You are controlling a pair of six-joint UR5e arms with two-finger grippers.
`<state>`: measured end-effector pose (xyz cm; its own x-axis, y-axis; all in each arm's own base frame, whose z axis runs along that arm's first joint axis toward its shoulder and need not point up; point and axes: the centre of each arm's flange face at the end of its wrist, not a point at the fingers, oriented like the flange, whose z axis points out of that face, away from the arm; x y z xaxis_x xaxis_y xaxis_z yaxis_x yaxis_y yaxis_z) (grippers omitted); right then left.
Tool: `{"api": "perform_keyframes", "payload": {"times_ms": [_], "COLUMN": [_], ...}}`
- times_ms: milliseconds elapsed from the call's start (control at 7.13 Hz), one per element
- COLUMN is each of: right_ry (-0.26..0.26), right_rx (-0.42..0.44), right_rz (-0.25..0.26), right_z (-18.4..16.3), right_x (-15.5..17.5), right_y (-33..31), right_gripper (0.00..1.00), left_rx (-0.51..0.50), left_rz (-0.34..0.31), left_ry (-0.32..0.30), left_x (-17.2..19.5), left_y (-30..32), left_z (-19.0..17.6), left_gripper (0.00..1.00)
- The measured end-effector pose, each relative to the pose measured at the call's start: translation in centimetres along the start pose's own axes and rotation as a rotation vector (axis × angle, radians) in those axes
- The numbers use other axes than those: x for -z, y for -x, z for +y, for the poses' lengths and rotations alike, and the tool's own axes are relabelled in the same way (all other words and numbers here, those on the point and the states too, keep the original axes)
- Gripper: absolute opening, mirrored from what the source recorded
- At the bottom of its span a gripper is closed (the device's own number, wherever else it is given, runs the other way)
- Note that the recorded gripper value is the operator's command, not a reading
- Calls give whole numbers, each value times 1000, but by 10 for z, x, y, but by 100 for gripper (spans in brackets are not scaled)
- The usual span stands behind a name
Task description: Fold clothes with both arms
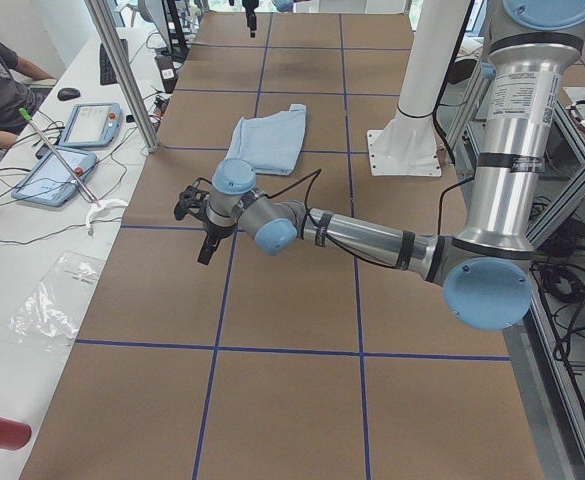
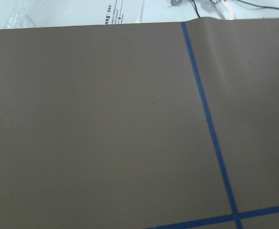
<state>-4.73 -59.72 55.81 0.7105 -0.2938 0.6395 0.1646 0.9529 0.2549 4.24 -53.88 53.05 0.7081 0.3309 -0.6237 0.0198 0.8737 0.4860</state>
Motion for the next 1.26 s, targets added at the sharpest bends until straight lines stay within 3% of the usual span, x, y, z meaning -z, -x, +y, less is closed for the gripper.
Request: {"api": "perform_keyframes", "payload": {"times_ms": [280, 561, 981, 1262], "right_ry": [-2, -12, 18, 9], "right_rx": [-35, -97, -141, -165], "right_rz": [-52, -81, -45, -15], "right_z": [68, 112, 158, 178], "right_x": [8, 13, -3, -8], "right_y": [-66, -96, -120, -127], "right_gripper": [100, 100, 100, 100], "left_rx": [-120, -109, -87, -52], "left_rz": [-48, -66, -83, -87], "left_ry": [46, 83, 97, 130], "left_x": [11, 8, 5, 6], "left_y": [50, 73, 90, 90], "left_z": [40, 74, 101, 100], "left_gripper": [100, 100, 100, 100]}}
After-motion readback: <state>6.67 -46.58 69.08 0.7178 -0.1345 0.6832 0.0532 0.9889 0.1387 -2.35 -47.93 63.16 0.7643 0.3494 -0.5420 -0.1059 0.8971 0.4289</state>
